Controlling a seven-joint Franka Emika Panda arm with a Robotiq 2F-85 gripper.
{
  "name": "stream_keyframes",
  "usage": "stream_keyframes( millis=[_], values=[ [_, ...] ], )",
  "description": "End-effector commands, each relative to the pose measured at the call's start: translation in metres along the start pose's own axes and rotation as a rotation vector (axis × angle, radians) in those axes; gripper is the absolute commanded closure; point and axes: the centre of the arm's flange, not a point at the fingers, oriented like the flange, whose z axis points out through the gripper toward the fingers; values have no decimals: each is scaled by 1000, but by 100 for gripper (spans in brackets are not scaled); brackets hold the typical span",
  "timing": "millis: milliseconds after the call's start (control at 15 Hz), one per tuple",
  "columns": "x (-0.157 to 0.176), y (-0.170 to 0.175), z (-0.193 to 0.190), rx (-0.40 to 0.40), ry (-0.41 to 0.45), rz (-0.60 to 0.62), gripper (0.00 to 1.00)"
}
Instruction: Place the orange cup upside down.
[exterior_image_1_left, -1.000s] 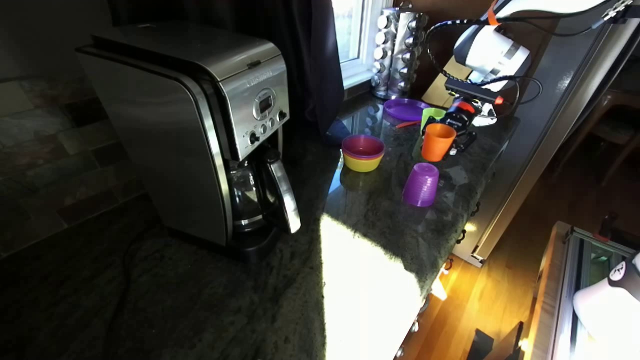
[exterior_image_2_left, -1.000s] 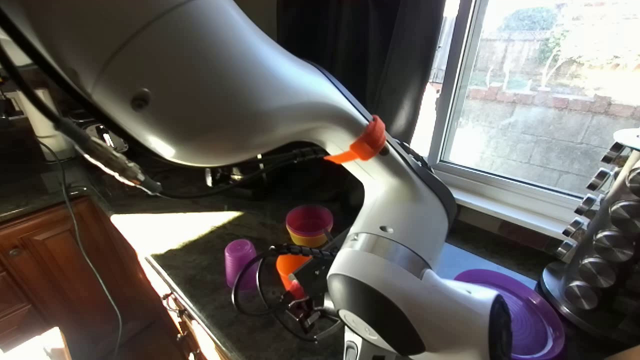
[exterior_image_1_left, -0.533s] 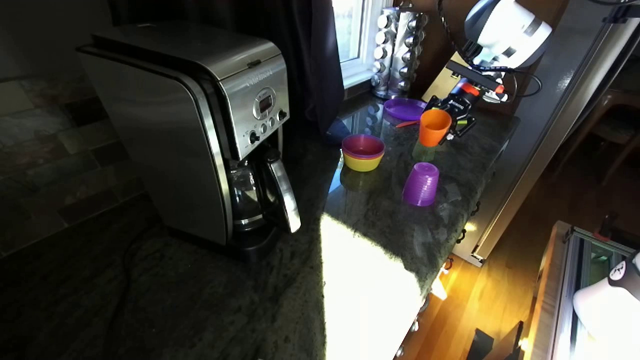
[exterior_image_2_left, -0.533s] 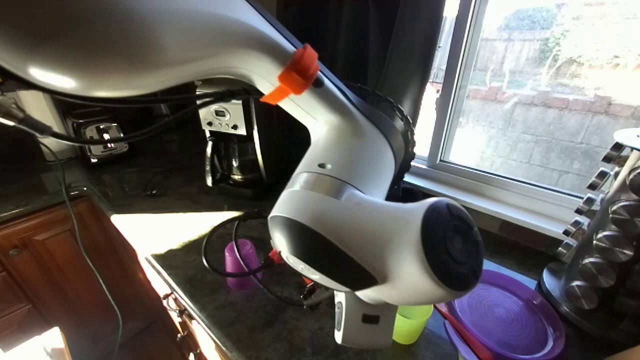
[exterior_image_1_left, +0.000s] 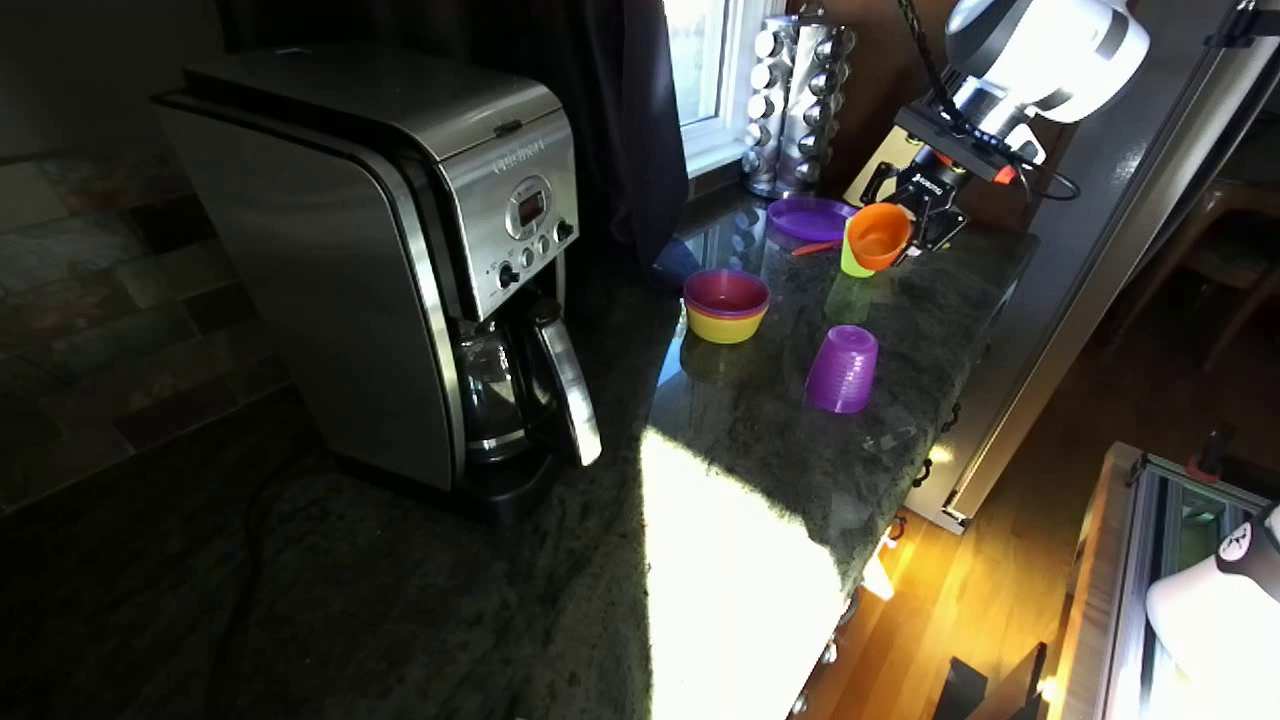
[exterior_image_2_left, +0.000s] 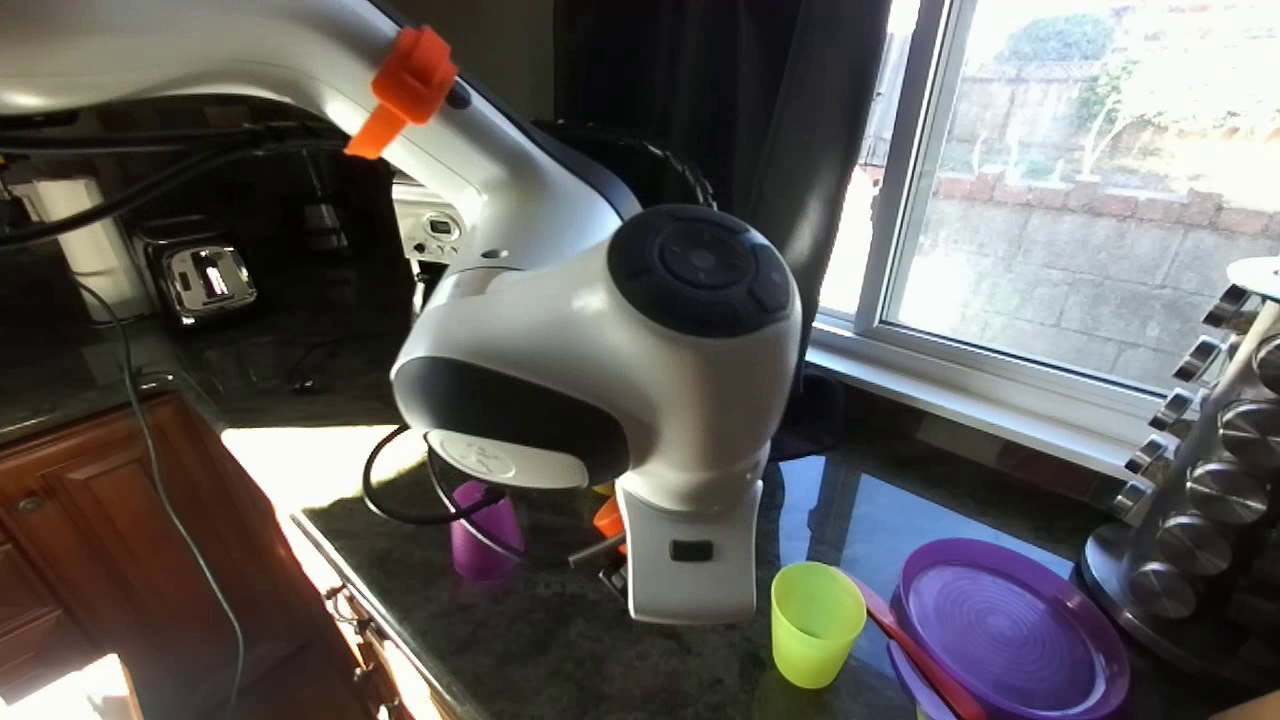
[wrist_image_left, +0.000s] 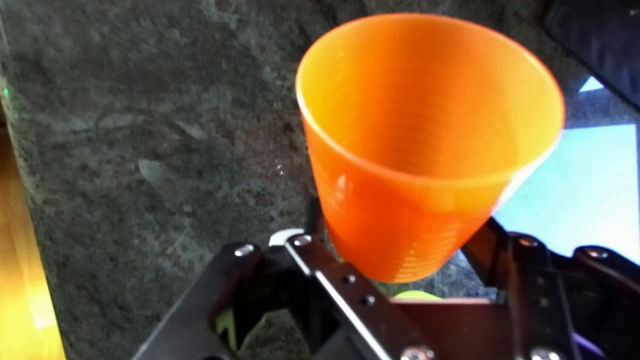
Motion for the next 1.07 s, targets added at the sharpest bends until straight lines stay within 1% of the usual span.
stream_keyframes(
  millis=[0,400,600,667,733,800,867,1000],
  values=[
    [-31,12,-12,15,149,-67,58],
    [-68,10,-5,43,388,-224,58],
    [-81,14,6,29,492,-259,58],
    [-82,15,7,18,515,-260,58],
    [-81,15,4,2,508,-249,58],
    [-82,13,-4,-5,473,-233,58],
    [-55,11,6,17,471,-258,33],
    [-64,9,1,6,472,-255,33]
  ],
)
